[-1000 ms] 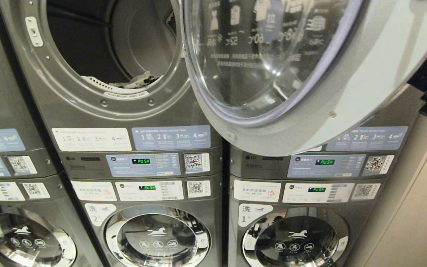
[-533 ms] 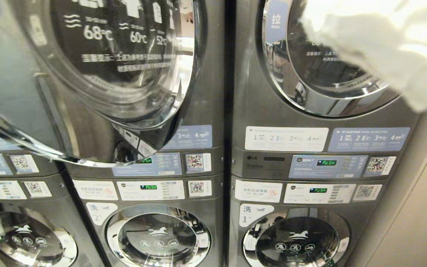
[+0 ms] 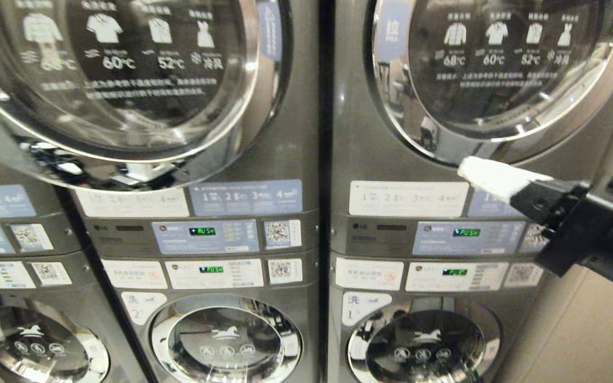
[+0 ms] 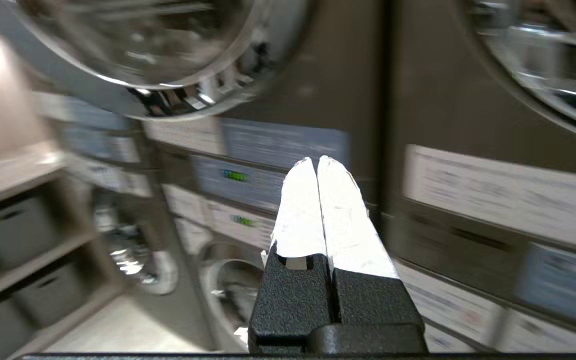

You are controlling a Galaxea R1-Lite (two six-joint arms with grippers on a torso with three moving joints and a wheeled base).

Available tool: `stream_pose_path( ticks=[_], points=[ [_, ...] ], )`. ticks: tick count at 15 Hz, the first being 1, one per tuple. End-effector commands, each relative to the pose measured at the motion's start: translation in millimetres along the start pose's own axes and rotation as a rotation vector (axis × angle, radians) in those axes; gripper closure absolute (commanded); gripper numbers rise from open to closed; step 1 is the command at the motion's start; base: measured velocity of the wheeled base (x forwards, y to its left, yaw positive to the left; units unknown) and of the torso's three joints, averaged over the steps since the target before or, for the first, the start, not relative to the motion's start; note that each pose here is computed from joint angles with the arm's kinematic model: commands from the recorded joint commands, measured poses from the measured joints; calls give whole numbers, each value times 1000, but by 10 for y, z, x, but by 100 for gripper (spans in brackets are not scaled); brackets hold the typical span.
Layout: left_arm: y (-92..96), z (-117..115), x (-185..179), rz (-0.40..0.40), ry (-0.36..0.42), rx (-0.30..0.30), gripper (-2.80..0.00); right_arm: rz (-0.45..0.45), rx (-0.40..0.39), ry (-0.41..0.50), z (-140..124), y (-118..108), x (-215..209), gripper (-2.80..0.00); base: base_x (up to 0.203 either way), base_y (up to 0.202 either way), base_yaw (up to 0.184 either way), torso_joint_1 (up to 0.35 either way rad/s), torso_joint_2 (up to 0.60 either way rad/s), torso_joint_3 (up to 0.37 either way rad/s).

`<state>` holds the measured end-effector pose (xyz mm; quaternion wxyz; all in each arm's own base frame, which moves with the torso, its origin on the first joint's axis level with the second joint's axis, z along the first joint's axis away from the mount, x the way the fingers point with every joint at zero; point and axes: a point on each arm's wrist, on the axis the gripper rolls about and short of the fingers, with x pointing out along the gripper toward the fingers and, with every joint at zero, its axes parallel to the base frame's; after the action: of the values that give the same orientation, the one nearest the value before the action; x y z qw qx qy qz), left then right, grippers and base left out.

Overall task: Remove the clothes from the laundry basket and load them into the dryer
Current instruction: Close the dryer

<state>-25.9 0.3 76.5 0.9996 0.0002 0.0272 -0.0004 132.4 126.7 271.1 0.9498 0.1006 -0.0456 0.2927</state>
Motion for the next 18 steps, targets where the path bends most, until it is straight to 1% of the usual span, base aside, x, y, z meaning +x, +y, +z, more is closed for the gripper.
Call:
stream_pose_path(
  ticks=[1, 3, 5, 6, 8, 10, 11, 12, 13, 15, 16, 17, 18],
  points=[
    [0, -4, 1, 1, 1, 0, 0, -98, -15, -36, -7, -221, -286, 0, 0, 0, 0, 0, 0, 0],
    [0, -5, 1, 1, 2, 0, 0, -164, -35, -53, -54, -340, -512, 0, 0, 0, 0, 0, 0, 0],
    [0, -3, 1, 1, 1, 0, 0, -292, -80, -82, -16, -500, -587, 0, 0, 0, 0, 0, 0, 0],
    [0, -3, 1, 1, 1, 0, 0, -383, -110, -100, 16, -604, -639, 0, 0, 0, 0, 0, 0, 0],
    [0, -3, 1, 1, 1, 2, 0, -609, -164, -125, 90, -817, -814, 0, 0, 0, 0, 0, 0, 0],
    [0, -3, 1, 1, 1, 1, 0, -912, -231, -158, 171, -1014, -1085, 0, 0, 0, 0, 0, 0, 0],
    [0, -3, 1, 1, 1, 2, 0, -1029, -262, -168, 180, -1048, -1220, 0, 0, 0, 0, 0, 0, 0],
    [0, -3, 1, 1, 1, 2, 0, -1093, -291, -163, 108, -1011, -1365, 0, 0, 0, 0, 0, 0, 0],
    [0, -3, 1, 1, 1, 2, 0, -1087, -326, -138, -70, -907, -1510, 0, 0, 0, 0, 0, 0, 0],
    [0, -1, 0, 2, 3, 1, 0, -954, -410, -101, -524, -603, -1785, 0, 0, 0, 0, 0, 0, 0],
    [0, -2, 1, 1, -1, 3, 0, -906, -441, -77, -714, -507, -1882, 0, 0, 0, 0, 0, 0, 0],
    [0, -2, 1, 1, -1, 2, 0, -874, -439, -9, -912, -480, -1940, 0, 0, 0, 0, 0, 0, 0],
    [0, -2, 1, 1, -1, 2, 0, -871, -384, 128, -1143, -496, -1987, 0, 0, 0, 0, 0, 0, 0]
  ],
)
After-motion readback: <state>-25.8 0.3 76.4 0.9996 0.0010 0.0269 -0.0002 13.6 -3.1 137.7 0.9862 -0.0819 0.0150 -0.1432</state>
